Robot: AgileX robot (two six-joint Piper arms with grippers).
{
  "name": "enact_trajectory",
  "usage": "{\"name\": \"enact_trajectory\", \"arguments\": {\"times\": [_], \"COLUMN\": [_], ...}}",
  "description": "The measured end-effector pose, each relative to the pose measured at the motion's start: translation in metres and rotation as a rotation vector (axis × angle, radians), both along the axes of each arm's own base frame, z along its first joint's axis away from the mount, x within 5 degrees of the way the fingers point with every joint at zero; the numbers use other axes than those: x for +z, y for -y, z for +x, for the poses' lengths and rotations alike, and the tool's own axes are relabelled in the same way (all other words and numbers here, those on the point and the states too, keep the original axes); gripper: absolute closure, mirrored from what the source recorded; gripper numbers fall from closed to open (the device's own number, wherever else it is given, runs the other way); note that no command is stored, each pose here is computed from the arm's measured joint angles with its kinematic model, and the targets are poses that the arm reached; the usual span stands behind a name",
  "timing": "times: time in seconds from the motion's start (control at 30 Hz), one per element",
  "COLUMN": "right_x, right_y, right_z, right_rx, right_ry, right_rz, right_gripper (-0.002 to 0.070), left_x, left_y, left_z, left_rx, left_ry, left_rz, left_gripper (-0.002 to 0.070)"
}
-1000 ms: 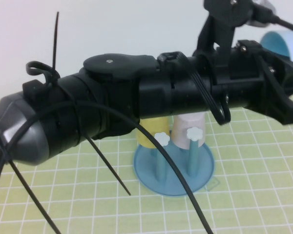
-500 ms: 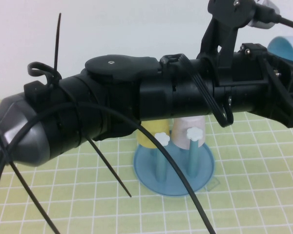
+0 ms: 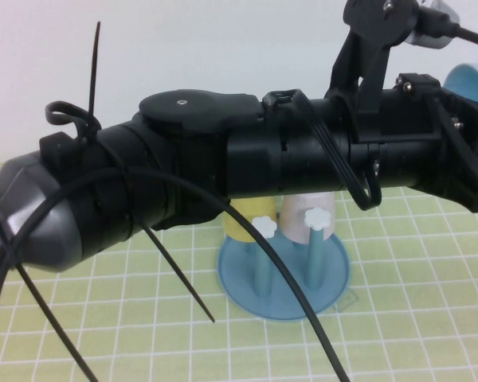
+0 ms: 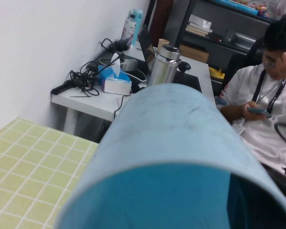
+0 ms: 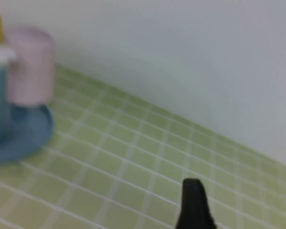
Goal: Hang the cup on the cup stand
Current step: Adjust the cup with two arms
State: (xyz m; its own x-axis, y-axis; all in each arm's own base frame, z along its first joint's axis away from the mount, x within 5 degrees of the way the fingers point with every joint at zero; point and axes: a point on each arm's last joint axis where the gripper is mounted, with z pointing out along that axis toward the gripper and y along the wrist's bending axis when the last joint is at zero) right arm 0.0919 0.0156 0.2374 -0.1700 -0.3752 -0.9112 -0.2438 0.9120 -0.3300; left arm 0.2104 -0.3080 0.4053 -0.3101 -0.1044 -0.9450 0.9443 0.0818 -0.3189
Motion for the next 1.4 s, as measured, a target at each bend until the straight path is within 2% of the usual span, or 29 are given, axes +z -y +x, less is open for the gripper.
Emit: {"name": "enact_trajectory", "arguments": {"times": [0.13, 0.23, 0.3, 0.43, 0.5, 0.57, 0.73, 0.8, 0.87, 0.97, 1.07, 1.17, 1.23, 1.3, 1.4], "right_x": [-0.004, -0.001, 0.007, 0.024, 0.028, 0.031, 0.028, 0.024, 0.018, 0.012, 0.018, 0.033, 0.046, 0.055, 0.066], "right_y": [0.003, 0.008, 0.015, 0.034, 0.036, 0.029, 0.003, -0.002, -0.004, -0.004, -0.007, -0.008, -0.007, -0.005, -0.003], "right_z": [0.013, 0.023, 0.029, 0.032, 0.032, 0.034, 0.036, 0.035, 0.032, 0.030, 0.032, 0.034, 0.035, 0.035, 0.034], "right_rx": [0.020, -0.043, -0.163, -0.435, -0.459, -0.377, -0.035, 0.050, 0.105, 0.127, 0.094, 0.026, -0.015, -0.038, -0.050], "right_ry": [0.000, 0.052, 0.134, 0.254, 0.276, 0.270, 0.148, 0.080, 0.001, -0.079, -0.025, 0.097, 0.199, 0.282, 0.379], "right_rz": [-0.238, -0.259, -0.186, 0.184, 0.242, 0.157, -0.216, -0.335, -0.425, -0.452, -0.315, -0.038, 0.146, 0.267, 0.454], "right_gripper": [0.0255, 0.0283, 0.0290, 0.0298, 0.0311, 0.0343, 0.0499, 0.0564, 0.0596, 0.0615, 0.0619, 0.0601, 0.0538, 0.0431, 0.0206], "left_x": [0.000, 0.000, 0.000, 0.000, 0.000, 0.000, -0.001, -0.001, -0.001, -0.001, -0.001, -0.001, -0.001, 0.000, -0.001], "left_y": [0.000, 0.000, 0.000, 0.000, 0.000, 0.000, 0.000, 0.000, 0.000, 0.000, 0.000, 0.000, 0.000, 0.000, 0.000], "left_z": [0.000, -0.001, -0.001, -0.001, -0.001, -0.001, 0.000, 0.000, 0.000, 0.000, 0.000, 0.000, 0.000, 0.000, 0.003], "left_rx": [-0.005, -0.010, -0.012, -0.012, -0.012, -0.012, -0.001, -0.001, 0.001, 0.000, 0.000, 0.002, 0.009, 0.014, 0.039], "left_ry": [-0.005, -0.011, -0.019, -0.024, -0.024, -0.024, -0.023, -0.019, -0.019, -0.019, -0.019, 0.007, 0.094, 0.128, 0.140], "left_rz": [-0.001, -0.001, 0.003, 0.003, 0.003, 0.003, 0.006, 0.006, 0.007, 0.006, 0.006, 0.009, 0.016, 0.016, 0.026], "left_gripper": [0.0675, 0.0675, 0.0675, 0.0675, 0.0675, 0.0675, 0.0675, 0.0675, 0.0675, 0.0675, 0.0675, 0.0675, 0.0675, 0.0675, 0.0675]}}
